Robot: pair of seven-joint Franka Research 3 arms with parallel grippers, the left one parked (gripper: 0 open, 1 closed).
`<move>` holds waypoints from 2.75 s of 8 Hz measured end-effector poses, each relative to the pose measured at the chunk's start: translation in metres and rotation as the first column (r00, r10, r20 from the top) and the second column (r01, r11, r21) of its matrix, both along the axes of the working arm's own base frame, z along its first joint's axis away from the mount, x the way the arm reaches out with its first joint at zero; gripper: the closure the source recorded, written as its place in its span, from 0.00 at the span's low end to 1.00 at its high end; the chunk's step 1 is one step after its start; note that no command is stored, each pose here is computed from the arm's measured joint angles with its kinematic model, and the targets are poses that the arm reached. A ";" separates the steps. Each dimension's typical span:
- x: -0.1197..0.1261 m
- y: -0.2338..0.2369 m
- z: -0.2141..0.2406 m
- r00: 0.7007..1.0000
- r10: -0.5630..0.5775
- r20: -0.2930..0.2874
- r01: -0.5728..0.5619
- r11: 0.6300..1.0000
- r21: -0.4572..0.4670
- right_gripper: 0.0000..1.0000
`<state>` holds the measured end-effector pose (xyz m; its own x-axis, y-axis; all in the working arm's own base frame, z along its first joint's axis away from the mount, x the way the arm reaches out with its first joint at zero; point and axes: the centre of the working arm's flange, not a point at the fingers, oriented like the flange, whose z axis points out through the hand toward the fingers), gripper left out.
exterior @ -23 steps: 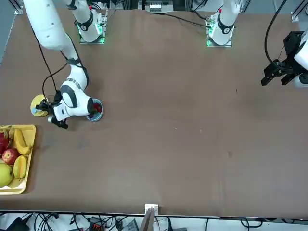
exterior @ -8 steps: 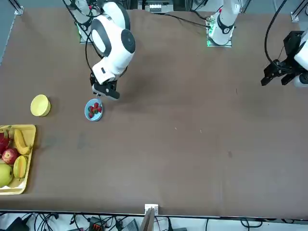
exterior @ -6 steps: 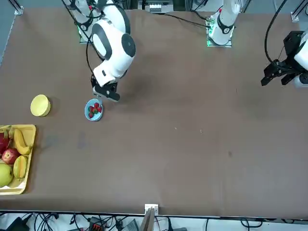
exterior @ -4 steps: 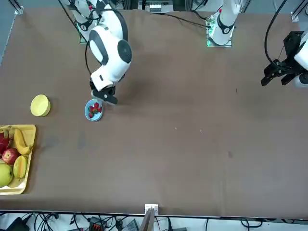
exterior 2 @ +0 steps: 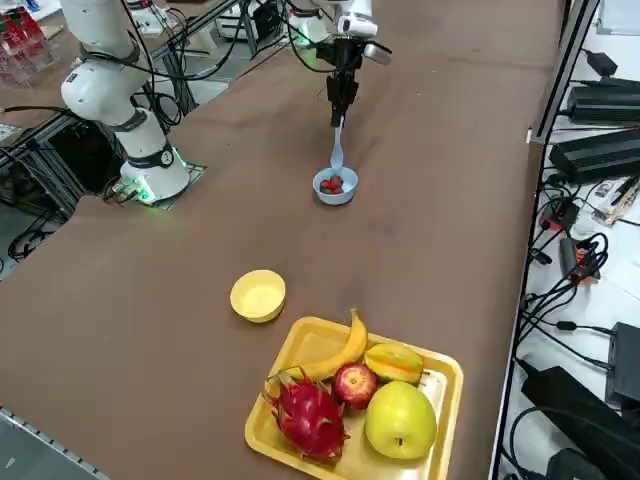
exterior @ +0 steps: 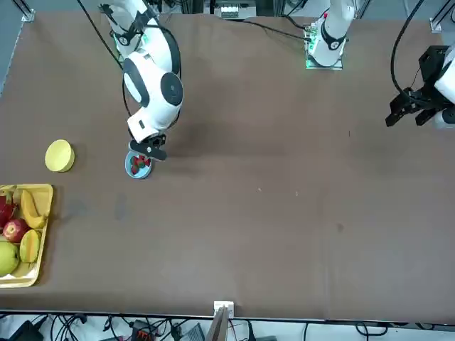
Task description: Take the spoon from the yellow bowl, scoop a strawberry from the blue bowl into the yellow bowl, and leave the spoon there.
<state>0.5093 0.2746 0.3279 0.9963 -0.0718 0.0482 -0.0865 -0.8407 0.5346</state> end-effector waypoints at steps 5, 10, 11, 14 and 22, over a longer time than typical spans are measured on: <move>-0.005 -0.011 -0.011 1.000 0.005 -0.002 -0.005 1.000 0.011 0.89; -0.004 -0.008 -0.005 0.999 0.048 0.008 -0.048 0.998 0.035 0.89; -0.004 -0.008 -0.004 0.998 0.055 0.010 -0.055 0.998 0.038 0.89; -0.002 -0.009 0.000 0.997 0.072 0.012 -0.072 0.996 0.046 0.89; 0.018 -0.050 0.029 0.980 0.168 -0.106 -0.138 0.959 0.246 0.89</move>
